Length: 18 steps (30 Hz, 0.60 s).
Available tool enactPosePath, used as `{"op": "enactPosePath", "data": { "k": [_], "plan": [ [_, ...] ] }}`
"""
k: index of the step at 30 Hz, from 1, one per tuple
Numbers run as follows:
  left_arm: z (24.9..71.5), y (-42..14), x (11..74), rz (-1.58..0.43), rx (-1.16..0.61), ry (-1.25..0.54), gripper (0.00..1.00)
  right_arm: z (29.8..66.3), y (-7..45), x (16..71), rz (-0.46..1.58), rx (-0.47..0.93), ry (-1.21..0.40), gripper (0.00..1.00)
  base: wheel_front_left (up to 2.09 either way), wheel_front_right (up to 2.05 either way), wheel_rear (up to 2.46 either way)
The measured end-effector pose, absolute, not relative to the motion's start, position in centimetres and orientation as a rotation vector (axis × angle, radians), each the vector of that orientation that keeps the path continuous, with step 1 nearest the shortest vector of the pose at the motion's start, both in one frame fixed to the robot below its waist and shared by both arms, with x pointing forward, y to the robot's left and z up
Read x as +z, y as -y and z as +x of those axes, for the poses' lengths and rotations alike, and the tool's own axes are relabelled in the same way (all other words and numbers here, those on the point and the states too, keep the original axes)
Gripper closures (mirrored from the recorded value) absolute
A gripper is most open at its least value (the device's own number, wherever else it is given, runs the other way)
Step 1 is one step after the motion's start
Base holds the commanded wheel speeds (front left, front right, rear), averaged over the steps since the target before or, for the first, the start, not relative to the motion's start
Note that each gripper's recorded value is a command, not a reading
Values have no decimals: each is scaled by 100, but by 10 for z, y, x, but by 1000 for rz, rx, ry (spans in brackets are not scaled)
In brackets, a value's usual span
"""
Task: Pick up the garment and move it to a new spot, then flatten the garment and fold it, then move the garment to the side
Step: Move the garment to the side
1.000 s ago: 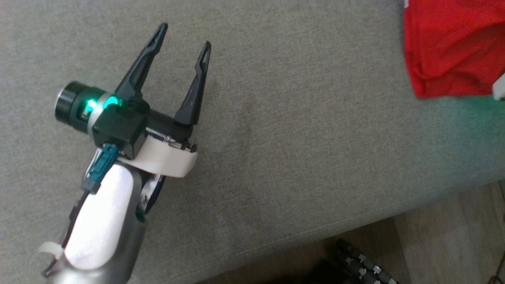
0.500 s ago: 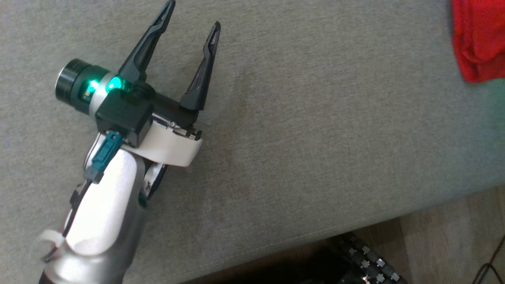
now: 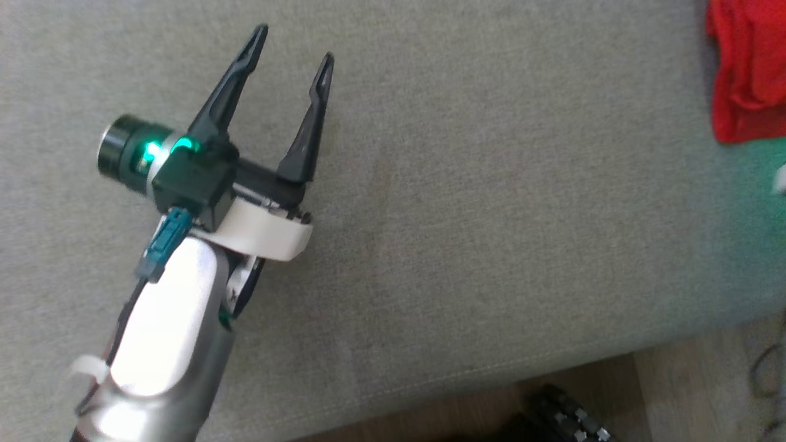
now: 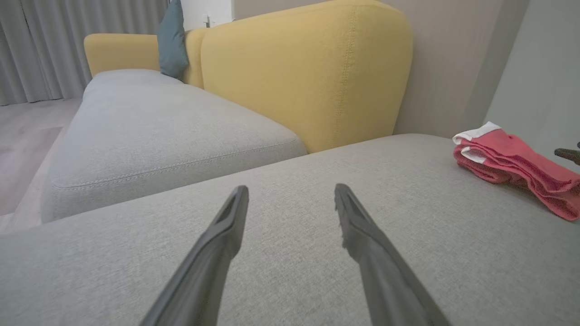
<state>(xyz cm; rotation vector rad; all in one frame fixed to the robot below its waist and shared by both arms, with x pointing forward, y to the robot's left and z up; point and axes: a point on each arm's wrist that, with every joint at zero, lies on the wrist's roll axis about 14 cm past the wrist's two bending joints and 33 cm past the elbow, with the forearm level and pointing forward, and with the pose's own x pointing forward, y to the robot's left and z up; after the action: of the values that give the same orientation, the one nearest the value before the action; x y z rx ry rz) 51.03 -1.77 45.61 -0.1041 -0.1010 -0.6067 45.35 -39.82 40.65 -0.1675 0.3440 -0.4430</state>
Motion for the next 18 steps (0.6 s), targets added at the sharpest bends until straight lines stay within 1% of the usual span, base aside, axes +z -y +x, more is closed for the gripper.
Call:
{"op": "enactPosePath", "data": {
  "k": [6,7,12,18],
  "plan": [
    [490,-7,459,-89,-520,57,0,439,338,425,-86,-344,-222,0,0,0,0],
    [490,-7,459,-89,-520,57,0,439,338,425,-86,-344,-222,0,0,0,0],
    [473,-29,466,-82,-446,39,0,435,282,450,-47,-205,-129,0,0,0,0],
    [455,-71,476,-66,-312,33,0,437,217,469,25,-37,-82,0,0,0,0]
  ]
}}
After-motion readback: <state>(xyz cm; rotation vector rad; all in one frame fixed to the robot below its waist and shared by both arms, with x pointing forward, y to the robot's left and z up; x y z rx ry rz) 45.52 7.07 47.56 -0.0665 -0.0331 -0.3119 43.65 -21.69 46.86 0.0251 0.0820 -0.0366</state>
